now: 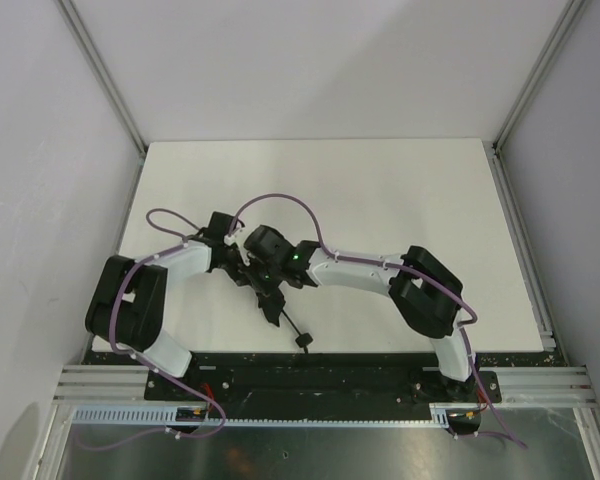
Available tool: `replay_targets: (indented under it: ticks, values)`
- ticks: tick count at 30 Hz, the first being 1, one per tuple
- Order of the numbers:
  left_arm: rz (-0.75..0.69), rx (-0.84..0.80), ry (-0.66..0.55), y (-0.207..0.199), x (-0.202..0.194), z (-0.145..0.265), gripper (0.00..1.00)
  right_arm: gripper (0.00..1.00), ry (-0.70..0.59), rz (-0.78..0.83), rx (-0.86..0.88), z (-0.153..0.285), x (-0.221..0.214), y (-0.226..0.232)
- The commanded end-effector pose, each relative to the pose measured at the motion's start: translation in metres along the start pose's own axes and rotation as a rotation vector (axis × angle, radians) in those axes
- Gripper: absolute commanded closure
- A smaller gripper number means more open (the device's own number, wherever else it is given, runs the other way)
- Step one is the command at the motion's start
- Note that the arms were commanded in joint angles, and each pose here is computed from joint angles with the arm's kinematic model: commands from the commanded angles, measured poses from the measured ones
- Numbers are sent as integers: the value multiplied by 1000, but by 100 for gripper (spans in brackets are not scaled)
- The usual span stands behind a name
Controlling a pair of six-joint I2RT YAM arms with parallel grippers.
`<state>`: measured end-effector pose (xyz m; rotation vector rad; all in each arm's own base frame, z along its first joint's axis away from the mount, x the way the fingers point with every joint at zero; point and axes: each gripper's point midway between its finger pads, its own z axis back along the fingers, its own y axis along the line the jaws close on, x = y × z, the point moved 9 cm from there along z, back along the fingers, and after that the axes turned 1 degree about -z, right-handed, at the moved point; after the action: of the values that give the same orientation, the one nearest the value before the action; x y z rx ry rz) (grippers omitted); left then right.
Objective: Put away the umbrella
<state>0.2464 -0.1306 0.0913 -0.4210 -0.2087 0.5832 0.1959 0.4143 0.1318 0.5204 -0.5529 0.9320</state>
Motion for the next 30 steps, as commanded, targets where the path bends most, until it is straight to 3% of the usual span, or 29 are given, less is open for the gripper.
replay_targets:
  ticks: [1, 9, 19, 30]
  values:
    - [-211, 256, 38, 33, -36, -36, 100, 96, 241, 395, 176, -67, -78, 50]
    - [-199, 265, 47, 37, -33, -31, 100, 92, 316, 391, 170, -76, -101, 39]
    - [-163, 250, 67, 35, -31, -30, 100, 84, 327, 193, 276, -85, -117, 27]
    - [-128, 251, 71, 39, -25, -27, 100, 84, 316, 138, 150, -80, -136, 23]
